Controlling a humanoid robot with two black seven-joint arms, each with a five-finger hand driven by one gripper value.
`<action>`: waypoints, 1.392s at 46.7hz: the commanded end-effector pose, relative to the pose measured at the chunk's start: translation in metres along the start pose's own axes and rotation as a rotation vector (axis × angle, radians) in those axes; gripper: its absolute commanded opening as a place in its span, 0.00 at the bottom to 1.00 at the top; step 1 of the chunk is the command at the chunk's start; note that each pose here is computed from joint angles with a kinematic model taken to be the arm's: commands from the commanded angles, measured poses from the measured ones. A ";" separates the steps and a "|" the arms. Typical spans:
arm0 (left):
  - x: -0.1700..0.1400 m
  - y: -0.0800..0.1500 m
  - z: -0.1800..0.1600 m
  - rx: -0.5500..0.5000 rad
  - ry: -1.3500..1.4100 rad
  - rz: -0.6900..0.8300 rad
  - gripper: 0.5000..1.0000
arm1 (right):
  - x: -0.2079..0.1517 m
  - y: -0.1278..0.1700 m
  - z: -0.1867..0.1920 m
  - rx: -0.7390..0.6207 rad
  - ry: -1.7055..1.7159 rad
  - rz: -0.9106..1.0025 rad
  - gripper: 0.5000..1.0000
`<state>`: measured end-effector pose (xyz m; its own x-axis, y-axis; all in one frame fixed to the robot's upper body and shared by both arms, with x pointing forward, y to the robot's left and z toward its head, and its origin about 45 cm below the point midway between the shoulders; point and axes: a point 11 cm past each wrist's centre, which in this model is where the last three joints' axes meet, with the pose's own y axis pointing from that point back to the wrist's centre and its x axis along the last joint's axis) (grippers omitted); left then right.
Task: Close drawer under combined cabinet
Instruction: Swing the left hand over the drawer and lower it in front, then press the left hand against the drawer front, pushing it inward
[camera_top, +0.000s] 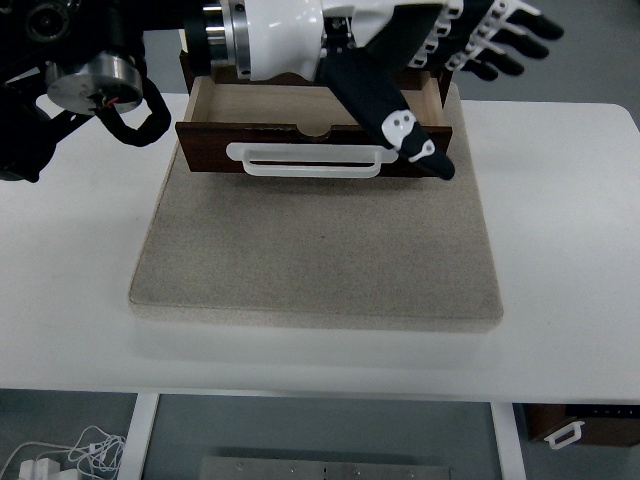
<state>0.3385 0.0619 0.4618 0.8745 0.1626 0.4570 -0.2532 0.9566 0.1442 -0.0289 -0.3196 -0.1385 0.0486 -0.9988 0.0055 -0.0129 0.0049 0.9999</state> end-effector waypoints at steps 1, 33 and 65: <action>-0.016 -0.003 -0.009 0.054 -0.031 -0.072 0.99 | 0.000 0.000 0.000 0.000 0.000 0.000 0.90; -0.057 0.005 -0.090 0.508 -0.184 -0.313 0.99 | 0.000 0.000 -0.001 0.002 0.000 0.000 0.90; -0.022 0.023 -0.128 0.725 -0.126 -0.216 1.00 | 0.000 0.000 -0.001 0.002 0.000 0.000 0.90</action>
<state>0.3635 0.1096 0.3447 0.8912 -0.0896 0.4446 -0.3221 0.5650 0.7596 -0.0288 -0.3196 -0.1385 0.0486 -0.9988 0.0056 -0.0131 0.0050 0.9999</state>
